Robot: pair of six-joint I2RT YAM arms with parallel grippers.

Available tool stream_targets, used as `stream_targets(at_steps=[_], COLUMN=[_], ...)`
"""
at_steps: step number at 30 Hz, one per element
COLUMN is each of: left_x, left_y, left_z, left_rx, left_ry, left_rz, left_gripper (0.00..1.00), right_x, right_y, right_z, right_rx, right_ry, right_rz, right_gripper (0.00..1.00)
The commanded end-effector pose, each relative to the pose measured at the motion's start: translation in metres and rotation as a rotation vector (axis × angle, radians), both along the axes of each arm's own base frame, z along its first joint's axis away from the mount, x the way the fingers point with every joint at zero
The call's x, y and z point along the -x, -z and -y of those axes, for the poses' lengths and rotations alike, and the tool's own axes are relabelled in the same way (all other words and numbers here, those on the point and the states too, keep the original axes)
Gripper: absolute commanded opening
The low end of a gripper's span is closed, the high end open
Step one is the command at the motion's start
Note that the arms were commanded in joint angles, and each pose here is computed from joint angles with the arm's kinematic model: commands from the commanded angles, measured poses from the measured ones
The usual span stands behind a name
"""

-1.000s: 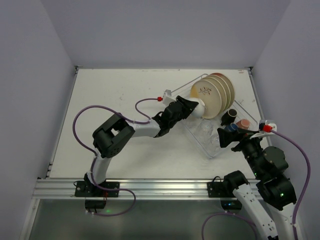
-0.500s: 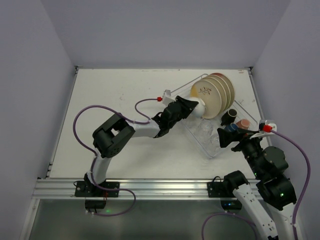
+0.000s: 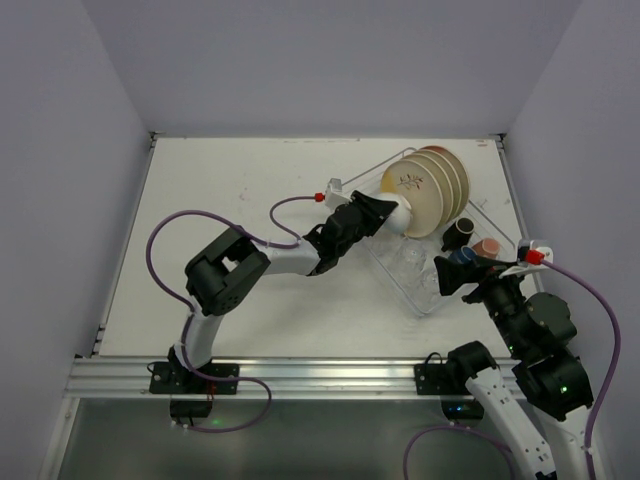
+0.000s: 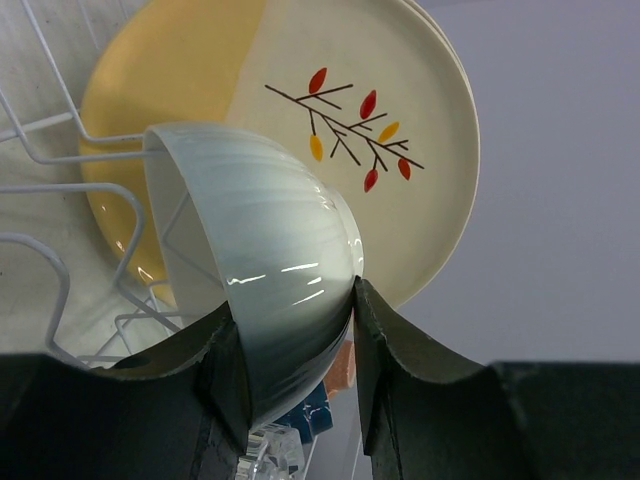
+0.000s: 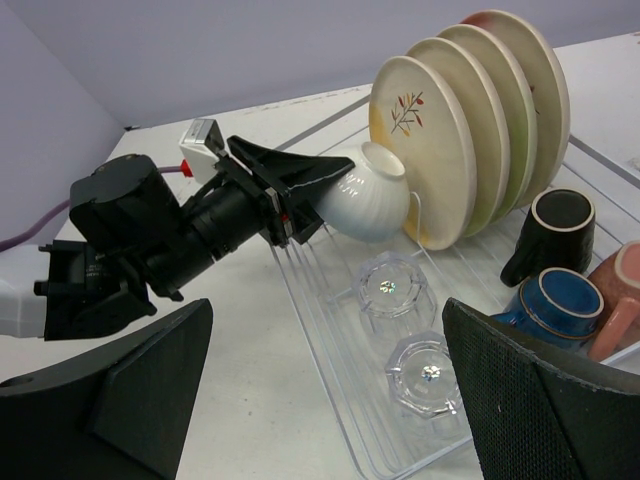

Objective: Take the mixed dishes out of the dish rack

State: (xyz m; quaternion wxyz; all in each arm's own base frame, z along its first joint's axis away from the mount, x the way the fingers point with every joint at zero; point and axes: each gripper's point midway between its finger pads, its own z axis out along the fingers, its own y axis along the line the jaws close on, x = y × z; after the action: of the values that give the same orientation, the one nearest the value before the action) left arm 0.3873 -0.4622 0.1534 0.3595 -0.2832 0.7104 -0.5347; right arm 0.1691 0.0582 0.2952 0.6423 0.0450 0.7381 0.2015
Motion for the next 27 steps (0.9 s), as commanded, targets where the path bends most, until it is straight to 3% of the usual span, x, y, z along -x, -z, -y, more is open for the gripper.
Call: stream_targets(at_steps=[1,27], left_x=[-0.001,0.000], left_y=[-0.038,-0.056], left_z=[-0.007,-0.019], left_rx=[0.028,0.076], left_ry=[-0.004,0.002], left_rz=[0.089,0.209], left_gripper=[0.00,0.00], right_x=[-0.003,-0.005], right_y=[-0.004,0.001], right_z=[-0.005,-0.006], right_rx=[0.005,0.006], right_ry=[-0.023,-0.024], right_rz=[0.018,0.007], right_gripper=[0.99,0.99])
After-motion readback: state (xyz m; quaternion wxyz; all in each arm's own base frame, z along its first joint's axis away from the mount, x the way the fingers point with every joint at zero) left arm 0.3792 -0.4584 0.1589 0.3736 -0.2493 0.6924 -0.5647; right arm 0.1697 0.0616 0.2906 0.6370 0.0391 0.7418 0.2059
